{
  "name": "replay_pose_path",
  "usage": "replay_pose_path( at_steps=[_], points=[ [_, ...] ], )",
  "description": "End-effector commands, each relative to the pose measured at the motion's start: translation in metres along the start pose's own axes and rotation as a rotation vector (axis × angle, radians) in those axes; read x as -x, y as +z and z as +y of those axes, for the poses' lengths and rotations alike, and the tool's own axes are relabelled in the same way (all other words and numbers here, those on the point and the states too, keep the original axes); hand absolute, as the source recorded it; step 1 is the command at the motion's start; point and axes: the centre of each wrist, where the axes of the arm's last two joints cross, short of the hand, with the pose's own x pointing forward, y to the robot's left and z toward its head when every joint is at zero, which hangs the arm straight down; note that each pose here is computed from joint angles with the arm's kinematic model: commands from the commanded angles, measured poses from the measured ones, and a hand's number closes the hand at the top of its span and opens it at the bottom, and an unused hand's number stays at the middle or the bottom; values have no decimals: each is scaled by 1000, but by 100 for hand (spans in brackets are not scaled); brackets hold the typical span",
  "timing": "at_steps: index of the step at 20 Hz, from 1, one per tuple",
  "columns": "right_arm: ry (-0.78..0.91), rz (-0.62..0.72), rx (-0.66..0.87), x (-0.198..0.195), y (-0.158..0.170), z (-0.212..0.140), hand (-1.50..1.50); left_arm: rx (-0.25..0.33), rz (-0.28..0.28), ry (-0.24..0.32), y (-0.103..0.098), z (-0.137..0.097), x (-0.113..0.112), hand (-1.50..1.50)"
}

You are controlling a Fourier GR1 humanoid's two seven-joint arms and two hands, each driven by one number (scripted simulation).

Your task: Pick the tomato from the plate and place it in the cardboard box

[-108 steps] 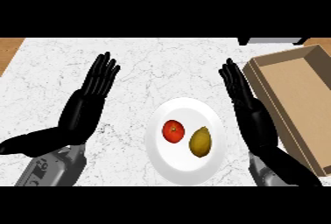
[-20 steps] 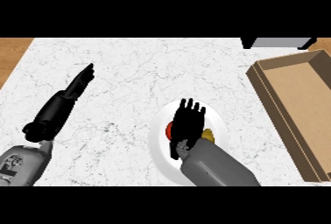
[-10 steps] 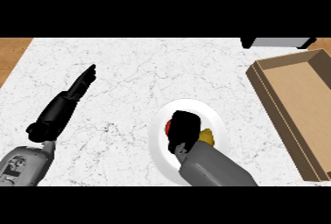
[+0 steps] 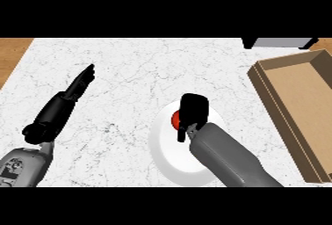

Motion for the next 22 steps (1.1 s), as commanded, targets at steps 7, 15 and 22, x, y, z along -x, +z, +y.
replay_pose_path(
  at_steps=[7, 15, 22],
  points=[
    [-155, -176, 188, 78, -88, -77, 150, 10, -12, 8, -13, -4, -12, 0],
    [-47, -235, 424, 61, -76, -138, 150, -14, -1, -4, -7, 15, 3, 0],
    [-319, 22, 644, 75, -67, -202, 150, -14, 25, 9, 7, -8, 5, 0]
  ],
)
